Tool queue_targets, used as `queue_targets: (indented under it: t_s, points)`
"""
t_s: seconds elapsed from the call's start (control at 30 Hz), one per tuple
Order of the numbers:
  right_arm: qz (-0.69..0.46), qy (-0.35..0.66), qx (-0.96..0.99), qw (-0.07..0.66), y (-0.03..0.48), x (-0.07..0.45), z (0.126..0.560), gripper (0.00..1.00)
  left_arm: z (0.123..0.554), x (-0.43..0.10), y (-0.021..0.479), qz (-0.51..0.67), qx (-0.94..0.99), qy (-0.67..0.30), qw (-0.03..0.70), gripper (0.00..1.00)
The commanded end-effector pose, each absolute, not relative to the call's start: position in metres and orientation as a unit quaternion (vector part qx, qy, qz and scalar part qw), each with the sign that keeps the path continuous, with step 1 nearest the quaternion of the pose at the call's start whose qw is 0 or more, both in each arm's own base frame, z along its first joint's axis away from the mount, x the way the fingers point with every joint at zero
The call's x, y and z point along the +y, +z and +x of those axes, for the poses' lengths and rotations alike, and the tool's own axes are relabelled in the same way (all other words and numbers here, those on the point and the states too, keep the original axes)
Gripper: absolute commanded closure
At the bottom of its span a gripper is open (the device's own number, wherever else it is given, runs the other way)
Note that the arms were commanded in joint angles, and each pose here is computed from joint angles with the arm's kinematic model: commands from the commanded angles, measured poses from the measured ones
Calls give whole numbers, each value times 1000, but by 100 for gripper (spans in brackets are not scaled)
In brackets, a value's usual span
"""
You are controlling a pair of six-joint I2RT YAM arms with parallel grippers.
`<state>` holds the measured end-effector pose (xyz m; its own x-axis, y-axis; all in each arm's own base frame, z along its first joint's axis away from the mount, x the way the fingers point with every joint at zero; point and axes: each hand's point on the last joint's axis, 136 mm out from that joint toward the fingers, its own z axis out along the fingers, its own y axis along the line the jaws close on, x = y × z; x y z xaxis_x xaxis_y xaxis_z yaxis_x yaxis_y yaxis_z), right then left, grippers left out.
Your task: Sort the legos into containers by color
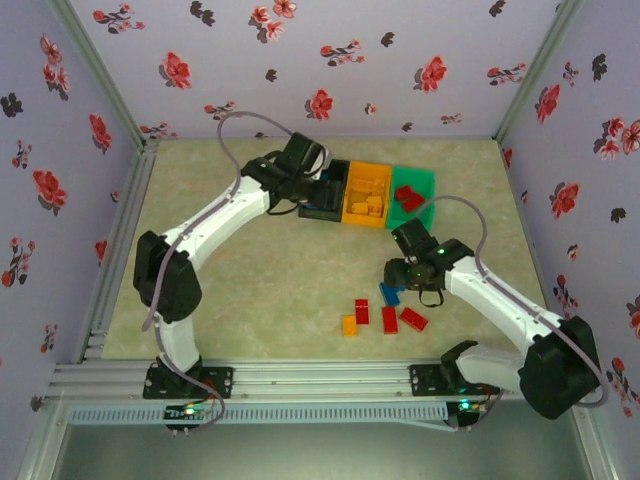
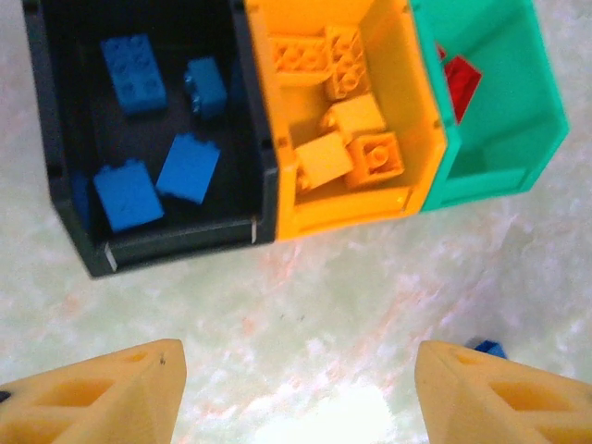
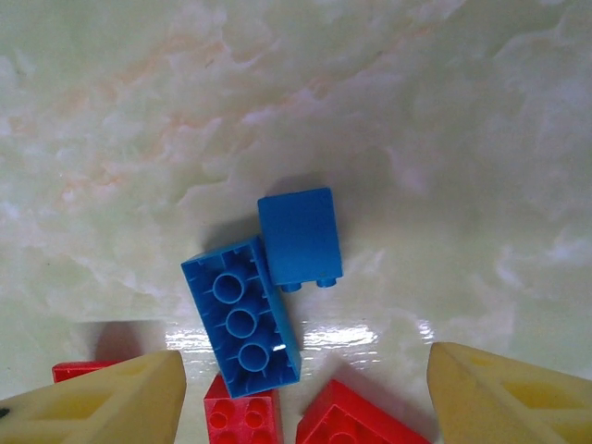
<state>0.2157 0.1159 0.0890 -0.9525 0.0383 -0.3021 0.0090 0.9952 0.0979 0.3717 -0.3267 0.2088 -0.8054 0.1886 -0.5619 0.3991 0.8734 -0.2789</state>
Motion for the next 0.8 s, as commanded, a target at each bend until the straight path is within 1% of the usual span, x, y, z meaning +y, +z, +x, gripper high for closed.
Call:
queue_targets:
  t_s: [0.0,0.27,0.77]
  points:
    - [12,58,987,148,79,129,214,31,362,-306,214,137,934,-182,274,33]
    - [-4,37,990,133,59,140,209,34,338,-279,194,115,945,-170,254,33]
    - [-14,22,993,111,37,146,205,43,334,-268,191,114,949,-156,250,34]
